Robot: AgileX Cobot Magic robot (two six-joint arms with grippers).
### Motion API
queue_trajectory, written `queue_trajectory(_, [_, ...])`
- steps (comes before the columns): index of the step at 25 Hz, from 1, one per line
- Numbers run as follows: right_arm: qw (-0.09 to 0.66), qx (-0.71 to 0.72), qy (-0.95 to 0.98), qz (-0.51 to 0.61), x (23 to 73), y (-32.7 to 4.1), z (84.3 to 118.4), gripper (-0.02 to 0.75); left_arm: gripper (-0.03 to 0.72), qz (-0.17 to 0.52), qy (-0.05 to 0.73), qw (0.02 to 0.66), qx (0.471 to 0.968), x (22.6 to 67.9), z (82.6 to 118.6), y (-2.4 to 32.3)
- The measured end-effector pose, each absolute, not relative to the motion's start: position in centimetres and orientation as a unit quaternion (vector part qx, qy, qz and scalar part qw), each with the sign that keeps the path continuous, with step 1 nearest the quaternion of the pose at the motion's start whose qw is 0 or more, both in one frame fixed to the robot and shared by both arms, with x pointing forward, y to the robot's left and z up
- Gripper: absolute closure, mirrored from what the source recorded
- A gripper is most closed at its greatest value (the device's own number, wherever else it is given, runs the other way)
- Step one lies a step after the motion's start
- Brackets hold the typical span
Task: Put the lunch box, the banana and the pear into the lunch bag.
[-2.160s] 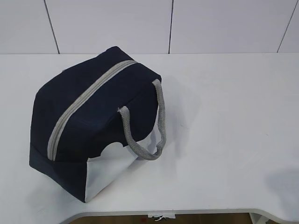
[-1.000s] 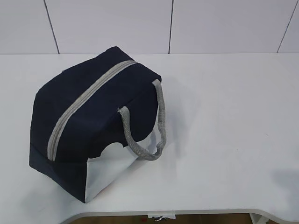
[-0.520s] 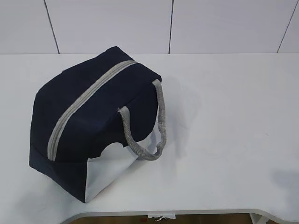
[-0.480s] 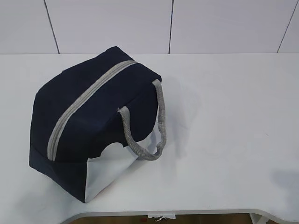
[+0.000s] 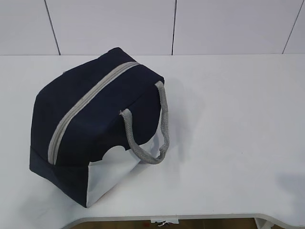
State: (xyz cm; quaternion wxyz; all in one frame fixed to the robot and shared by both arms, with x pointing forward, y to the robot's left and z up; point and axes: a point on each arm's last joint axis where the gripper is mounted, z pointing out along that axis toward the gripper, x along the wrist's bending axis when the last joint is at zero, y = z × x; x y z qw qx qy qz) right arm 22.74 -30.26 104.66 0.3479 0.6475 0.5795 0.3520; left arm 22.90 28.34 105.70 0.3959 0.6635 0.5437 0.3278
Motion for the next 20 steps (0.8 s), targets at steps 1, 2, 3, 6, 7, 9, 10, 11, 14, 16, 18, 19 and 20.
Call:
queue_trajectory(1, [0.348, 0.648, 0.579, 0.352, 22.74, -30.26, 104.66, 0.396, 0.452, 0.328, 0.544, 0.395, 0.664, 22.91, 105.7, 28.35])
queue_trajectory(2, [0.348, 0.648, 0.579, 0.352, 22.74, -30.26, 104.66, 0.396, 0.452, 0.329, 0.544, 0.395, 0.664, 22.91, 105.69, 28.37])
queue_trajectory(3, [0.348, 0.648, 0.579, 0.352, 22.74, -30.26, 104.66, 0.396, 0.452, 0.329, 0.544, 0.394, 0.664, 22.91, 105.69, 28.37])
queue_trajectory(6, [0.348, 0.648, 0.579, 0.352, 22.74, -30.26, 104.66, 0.396, 0.452, 0.33, 0.544, 0.394, 0.664, 22.91, 105.69, 28.38])
queue_trajectory(7, [0.348, 0.648, 0.579, 0.352, 22.74, -30.26, 104.66, 0.396, 0.452, 0.33, 0.544, 0.394, 0.664, 22.91, 105.69, 28.38])
queue_trajectory(9, [0.348, 0.648, 0.579, 0.352, 22.74, -30.26, 104.66, 0.396, 0.452, 0.33, 0.544, 0.394, 0.664, 22.91, 105.69, 28.38])
queue_trajectory(10, [0.348, 0.648, 0.579, 0.352, 22.74, -30.26, 104.66, 0.396, 0.452, 0.33, 0.544, 0.394, 0.664, 22.91, 105.69, 28.38])
queue_trajectory(11, [0.348, 0.648, 0.579, 0.352, 22.74, -30.26, 104.66, 0.396, 0.452, 0.33, 0.544, 0.394, 0.664, 22.91, 105.69, 28.38])
queue_trajectory(14, [0.348, 0.648, 0.579, 0.352, 22.74, -30.26, 104.66, 0.396, 0.452, 0.33, 0.544, 0.394, 0.664, 22.91, 105.69, 28.38])
queue_trajectory(16, [0.348, 0.648, 0.579, 0.352, 22.74, -30.26, 104.66, 0.396, 0.452, 0.33, 0.544, 0.394, 0.664, 22.91, 105.69, 28.38])
queue_trajectory(18, [0.348, 0.648, 0.579, 0.352, 22.74, -30.26, 104.66, 0.396, 0.452, 0.33, 0.544, 0.394, 0.664, 22.91, 105.69, 28.38])
queue_trajectory(19, [0.348, 0.648, 0.579, 0.352, 22.74, -30.26, 104.66, 0.396, 0.452, 0.33, 0.544, 0.394, 0.664, 22.91, 105.69, 28.38])
queue_trajectory(20, [0.348, 0.648, 0.579, 0.352, 22.74, -30.26, 104.66, 0.396, 0.452, 0.33, 0.544, 0.394, 0.664, 22.91, 105.69, 28.38])
